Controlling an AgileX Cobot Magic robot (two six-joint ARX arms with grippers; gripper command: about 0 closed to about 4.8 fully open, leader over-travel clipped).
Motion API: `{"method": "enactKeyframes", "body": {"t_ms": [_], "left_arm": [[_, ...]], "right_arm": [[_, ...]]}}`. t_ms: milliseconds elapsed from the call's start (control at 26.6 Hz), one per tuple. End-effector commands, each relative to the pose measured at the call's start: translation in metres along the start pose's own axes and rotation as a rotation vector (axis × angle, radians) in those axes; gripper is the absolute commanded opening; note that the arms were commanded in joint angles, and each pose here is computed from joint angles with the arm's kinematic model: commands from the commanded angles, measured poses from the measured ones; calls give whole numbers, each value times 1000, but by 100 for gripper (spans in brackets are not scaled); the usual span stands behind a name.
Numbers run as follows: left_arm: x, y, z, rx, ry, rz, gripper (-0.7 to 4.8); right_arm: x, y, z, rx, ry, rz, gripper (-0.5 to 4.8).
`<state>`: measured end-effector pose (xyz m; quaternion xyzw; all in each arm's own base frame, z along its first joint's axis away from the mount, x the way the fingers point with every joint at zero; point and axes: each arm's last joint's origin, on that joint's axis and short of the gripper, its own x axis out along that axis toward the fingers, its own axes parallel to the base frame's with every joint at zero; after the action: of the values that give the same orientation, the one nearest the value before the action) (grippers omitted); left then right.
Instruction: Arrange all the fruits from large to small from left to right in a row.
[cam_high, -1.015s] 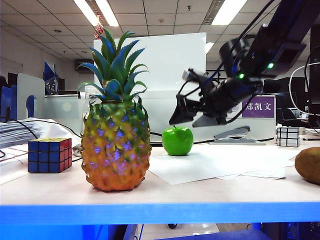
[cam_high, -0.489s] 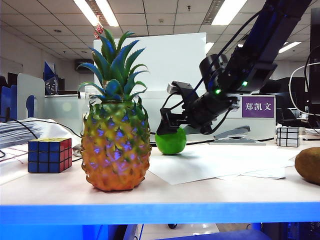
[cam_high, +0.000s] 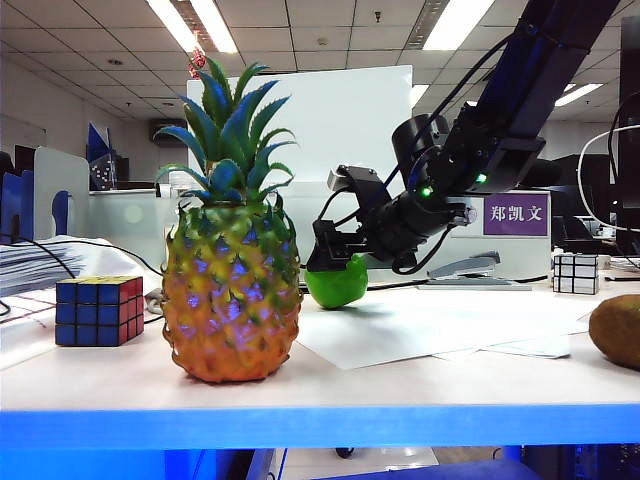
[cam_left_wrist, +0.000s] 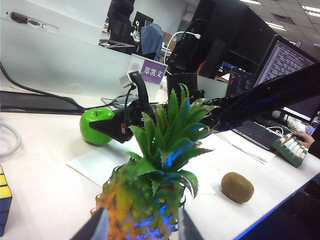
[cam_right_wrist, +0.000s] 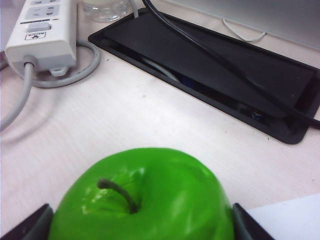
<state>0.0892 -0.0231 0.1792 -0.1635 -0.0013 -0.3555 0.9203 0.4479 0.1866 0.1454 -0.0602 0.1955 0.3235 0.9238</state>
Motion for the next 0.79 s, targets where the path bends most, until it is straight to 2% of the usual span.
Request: {"method": "enactKeyframes", "body": {"t_ms": [38,75,263,376,526,790], "left_arm": [[0,0,1,11,-7,-1,188],[0,0,1,11,-7,-1,188],[0,0,0,6,-1,5,188],[0,0,0,21,4,7,188],[0,0,0,21,3,7,188],[0,0,0,21,3,6,188]], "right_arm": [[4,4,-27,44,159,45,41],[4,4,-27,45,160,45,0],[-1,5,-23,55,186,47,-1],[-14,7,-2,47,160,44,-1],[-44,10,36,37,126,33,-1],[-110,24,78,56,221,39,-2]]}}
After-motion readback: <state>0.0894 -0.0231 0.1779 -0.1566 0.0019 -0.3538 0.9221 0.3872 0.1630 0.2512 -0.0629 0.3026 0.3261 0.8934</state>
